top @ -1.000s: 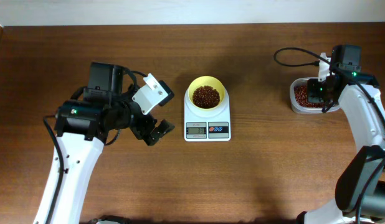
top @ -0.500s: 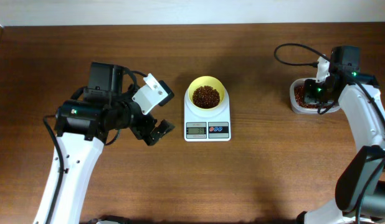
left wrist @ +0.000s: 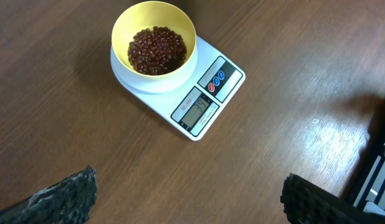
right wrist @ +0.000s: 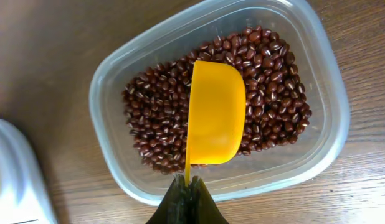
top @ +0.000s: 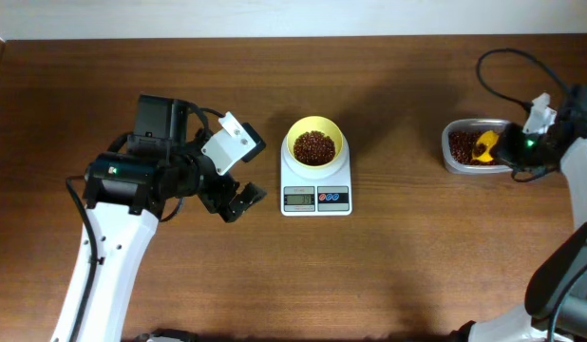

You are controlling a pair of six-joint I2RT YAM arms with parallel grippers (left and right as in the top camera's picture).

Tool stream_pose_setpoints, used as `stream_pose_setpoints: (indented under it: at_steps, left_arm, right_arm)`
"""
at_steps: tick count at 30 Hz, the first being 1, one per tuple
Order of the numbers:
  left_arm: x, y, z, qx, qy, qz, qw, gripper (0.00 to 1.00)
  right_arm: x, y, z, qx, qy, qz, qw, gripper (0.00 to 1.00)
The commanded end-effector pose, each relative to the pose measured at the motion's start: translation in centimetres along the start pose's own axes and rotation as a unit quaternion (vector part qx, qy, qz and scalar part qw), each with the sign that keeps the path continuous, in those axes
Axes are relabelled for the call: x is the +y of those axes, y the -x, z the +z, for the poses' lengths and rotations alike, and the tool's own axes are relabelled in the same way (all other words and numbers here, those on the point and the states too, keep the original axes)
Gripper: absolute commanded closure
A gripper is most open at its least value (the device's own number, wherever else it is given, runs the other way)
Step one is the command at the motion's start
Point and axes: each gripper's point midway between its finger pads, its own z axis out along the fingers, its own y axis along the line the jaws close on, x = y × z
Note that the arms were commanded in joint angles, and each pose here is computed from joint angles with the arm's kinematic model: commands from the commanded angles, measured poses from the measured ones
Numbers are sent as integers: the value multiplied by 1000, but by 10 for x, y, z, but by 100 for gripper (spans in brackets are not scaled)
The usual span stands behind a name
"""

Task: Scoop item into bowl and weigh 50g on scale
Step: 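Return the scoop to the tub and dip it into the beans, then carry the scoop over the bowl and tip a few beans in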

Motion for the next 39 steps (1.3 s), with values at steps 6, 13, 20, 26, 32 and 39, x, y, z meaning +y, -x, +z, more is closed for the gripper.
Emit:
stream_pose_setpoints:
  at_steps: [6, 13, 20, 26, 32, 39]
  left_arm:
    - [1, -2, 2, 4, -2, 4, 1000, 1]
    - [1, -2, 2, 4, -2, 4, 1000, 1]
    - [1, -2, 2, 3, -2, 4, 1000, 1]
    - [1, -2, 2, 3, -2, 4, 1000, 1]
    - [1, -2, 2, 3, -2, 4, 1000, 1]
    - [1, -2, 2, 3, -2, 4, 1000, 1]
  right_arm:
    - [3, 8, -20, -17, 128, 53, 990, 96]
    - [62, 8, -37, -15, 280, 18, 960, 96]
    - [167, -18, -16, 15, 337, -128, 933, 96]
    - [251, -53, -7, 7, 381, -280, 881, 96]
    - [286, -91, 14, -9, 340, -435, 834, 96]
    - [311, -111, 37, -49, 249, -572, 780, 96]
